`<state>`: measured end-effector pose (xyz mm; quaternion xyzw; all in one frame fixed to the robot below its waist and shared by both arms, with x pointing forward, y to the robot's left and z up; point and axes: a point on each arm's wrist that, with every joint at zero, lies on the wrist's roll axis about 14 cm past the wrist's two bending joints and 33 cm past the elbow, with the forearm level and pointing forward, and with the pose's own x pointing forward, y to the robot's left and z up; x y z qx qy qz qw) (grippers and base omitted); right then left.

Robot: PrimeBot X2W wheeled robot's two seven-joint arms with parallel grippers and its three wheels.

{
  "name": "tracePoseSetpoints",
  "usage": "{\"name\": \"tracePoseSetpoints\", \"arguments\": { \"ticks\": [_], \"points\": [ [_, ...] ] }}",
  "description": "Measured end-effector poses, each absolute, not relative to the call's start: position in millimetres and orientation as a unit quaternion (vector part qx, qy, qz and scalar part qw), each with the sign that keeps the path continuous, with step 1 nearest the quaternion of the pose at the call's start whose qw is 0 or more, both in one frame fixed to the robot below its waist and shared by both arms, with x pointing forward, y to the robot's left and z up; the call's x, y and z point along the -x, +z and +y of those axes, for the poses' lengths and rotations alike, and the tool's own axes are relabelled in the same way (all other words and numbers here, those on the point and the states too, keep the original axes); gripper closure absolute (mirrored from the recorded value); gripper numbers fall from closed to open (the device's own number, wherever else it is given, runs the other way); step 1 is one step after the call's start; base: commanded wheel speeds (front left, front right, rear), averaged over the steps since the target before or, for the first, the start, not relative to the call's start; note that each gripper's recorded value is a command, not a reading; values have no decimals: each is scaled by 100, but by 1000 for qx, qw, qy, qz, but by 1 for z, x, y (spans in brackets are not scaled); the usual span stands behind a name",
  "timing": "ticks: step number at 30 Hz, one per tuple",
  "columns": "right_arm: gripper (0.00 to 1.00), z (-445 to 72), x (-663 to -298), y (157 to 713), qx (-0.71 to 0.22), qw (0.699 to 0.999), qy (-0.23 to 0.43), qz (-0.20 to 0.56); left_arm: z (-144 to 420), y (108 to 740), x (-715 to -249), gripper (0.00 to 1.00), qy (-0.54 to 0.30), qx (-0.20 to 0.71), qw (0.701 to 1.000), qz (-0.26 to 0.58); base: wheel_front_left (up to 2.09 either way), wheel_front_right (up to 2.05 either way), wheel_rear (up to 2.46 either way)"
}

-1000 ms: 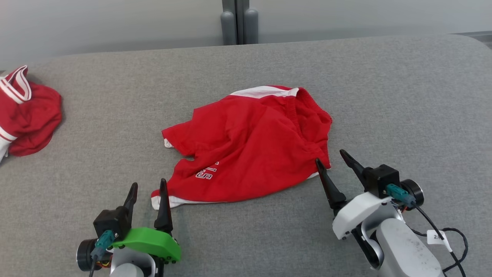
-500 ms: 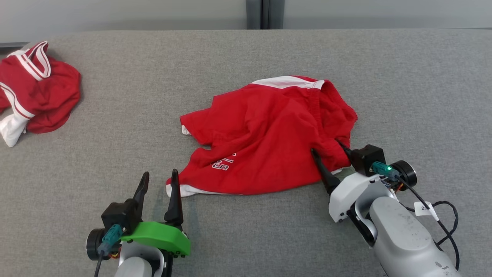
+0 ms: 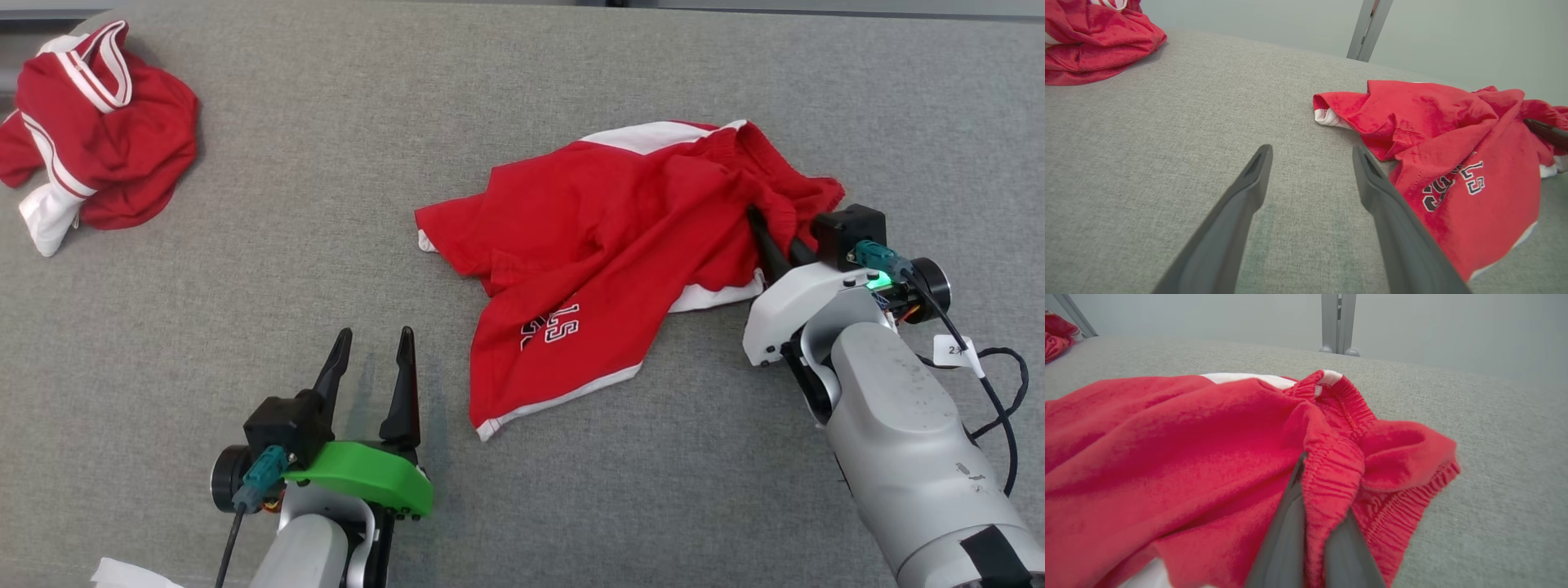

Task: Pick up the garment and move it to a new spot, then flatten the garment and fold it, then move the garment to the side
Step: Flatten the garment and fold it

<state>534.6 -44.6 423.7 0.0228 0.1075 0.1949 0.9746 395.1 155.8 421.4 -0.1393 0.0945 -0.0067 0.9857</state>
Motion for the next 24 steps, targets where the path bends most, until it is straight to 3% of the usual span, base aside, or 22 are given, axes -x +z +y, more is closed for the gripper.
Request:
{"name": "tracePoseSetpoints", "arguments": {
  "ticks": [11,17,24],
  "points": [
    [0,-65,-517,461,-19,984,174,39,163,424,-387,0,7,128,987,92,0,0,0],
    [0,-93,-484,483,-23,989,144,2,160,431,-379,0,2,111,991,81,0,0,0],
    [0,-122,-441,477,-22,994,111,11,150,437,-364,0,-18,84,994,73,0,0,0]
  ]
}}
